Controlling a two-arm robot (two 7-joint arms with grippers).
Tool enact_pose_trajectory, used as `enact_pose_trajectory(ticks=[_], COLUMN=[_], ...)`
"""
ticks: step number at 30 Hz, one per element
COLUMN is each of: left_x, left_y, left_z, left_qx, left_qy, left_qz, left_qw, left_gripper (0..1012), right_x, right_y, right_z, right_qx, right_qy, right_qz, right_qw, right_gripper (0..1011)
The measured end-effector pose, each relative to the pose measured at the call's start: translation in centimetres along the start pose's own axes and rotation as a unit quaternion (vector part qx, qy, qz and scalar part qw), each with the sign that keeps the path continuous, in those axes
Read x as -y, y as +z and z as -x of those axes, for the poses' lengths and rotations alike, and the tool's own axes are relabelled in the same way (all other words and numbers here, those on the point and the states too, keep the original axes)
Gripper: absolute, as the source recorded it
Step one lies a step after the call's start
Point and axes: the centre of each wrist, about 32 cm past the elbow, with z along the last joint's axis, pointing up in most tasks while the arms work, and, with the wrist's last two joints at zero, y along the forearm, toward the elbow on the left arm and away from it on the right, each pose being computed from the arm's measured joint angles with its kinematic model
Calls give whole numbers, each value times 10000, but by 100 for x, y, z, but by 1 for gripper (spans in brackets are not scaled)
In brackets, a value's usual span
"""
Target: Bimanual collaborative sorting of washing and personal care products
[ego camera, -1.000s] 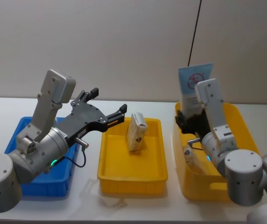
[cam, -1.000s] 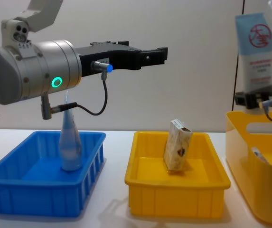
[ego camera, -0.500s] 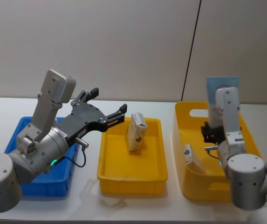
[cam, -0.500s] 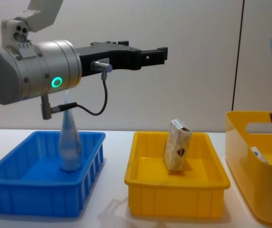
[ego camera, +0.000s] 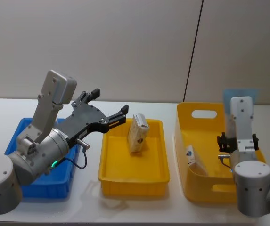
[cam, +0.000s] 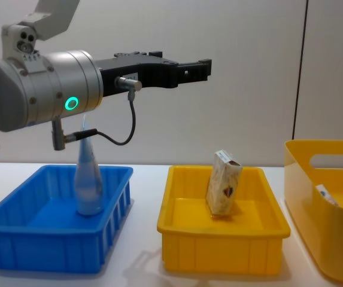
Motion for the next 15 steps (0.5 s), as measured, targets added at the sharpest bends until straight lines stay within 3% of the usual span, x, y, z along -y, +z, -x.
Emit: enact_pose_trajectory(ticks=[8, 15], left_x=[0, 0], left_y=[0, 0], left_z=[0, 0], left_qx=[0, 0], left_qy=[0, 1], left_qz=[0, 0], left_qw=[10000, 10000], left_gripper=[1001, 1001], right_x=[35, 60], right_y=[-26, -8], right_z=[-31, -29], right_qx=[26, 36], right_qy=[142, 307], right_qz=[-147, -343], right_qw=[9998, 9989], right_gripper=[933, 1004])
